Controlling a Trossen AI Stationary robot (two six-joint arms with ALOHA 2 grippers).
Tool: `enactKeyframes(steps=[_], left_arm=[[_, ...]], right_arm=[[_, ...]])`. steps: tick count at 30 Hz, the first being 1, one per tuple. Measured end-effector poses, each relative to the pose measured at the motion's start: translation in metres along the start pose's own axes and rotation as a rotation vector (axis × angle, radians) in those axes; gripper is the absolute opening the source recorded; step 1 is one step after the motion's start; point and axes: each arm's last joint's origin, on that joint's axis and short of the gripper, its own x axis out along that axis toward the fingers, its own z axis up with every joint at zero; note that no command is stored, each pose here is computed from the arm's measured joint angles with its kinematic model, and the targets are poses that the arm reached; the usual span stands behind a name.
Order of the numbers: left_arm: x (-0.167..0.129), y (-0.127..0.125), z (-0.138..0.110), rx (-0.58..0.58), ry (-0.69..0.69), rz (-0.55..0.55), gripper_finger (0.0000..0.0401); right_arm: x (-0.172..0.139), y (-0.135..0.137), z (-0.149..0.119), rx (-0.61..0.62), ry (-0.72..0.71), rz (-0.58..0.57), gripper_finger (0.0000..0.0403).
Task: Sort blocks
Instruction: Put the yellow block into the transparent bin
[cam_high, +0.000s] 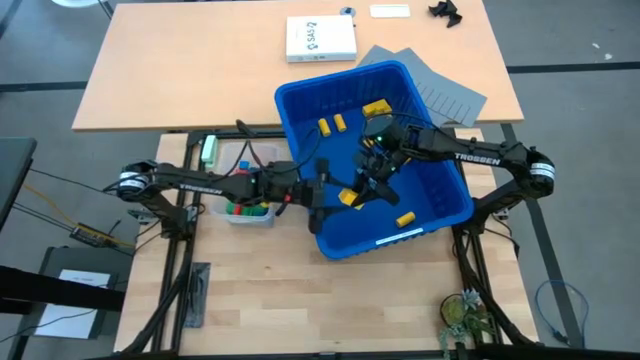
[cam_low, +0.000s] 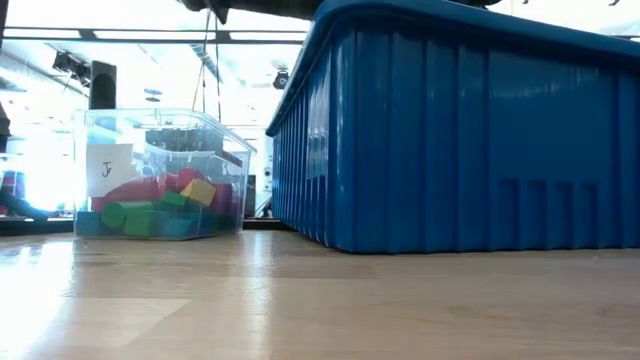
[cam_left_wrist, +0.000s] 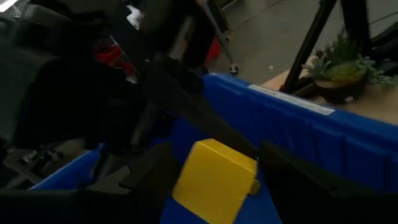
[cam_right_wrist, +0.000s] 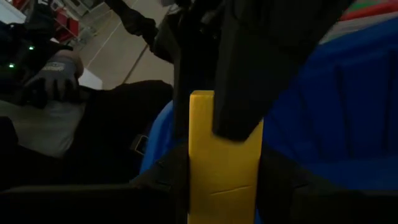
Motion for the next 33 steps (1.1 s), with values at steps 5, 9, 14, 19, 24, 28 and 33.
enactKeyframes(steps=[5,9,14,19,24,28,33], left_arm=[[0.008,-0.007,-0.009,0.022,0.020,-0.028,0.0246],[0.010,-0.010,-0.005,0.038,-0.004,-0.014,0.0218],[0.010,-0.013,-0.004,0.062,0.012,0.010,0.0148],[0.010,-0.016,0.002,0.049,0.039,0.093,0.0140],[0.007,-0.008,0.025,-0.063,0.100,0.290,0.0140],[-0.001,0.001,0.037,-0.164,0.181,0.365,0.0140],[-0.024,0.015,0.046,-0.342,0.325,0.385,0.0140]], right_arm=[[0.003,0.003,-0.001,0.001,0.012,0.009,0.0127],[0.003,0.003,0.000,0.001,0.008,0.016,0.0134],[0.002,0.003,0.001,0.003,0.001,0.015,0.0188],[-0.006,0.000,0.002,0.007,-0.019,-0.013,0.0230],[-0.039,0.007,0.014,-0.044,-0.112,-0.099,0.0250],[-0.065,0.017,0.023,-0.145,-0.177,-0.271,0.0255],[-0.083,0.017,0.026,-0.304,-0.183,-0.602,0.0249]])
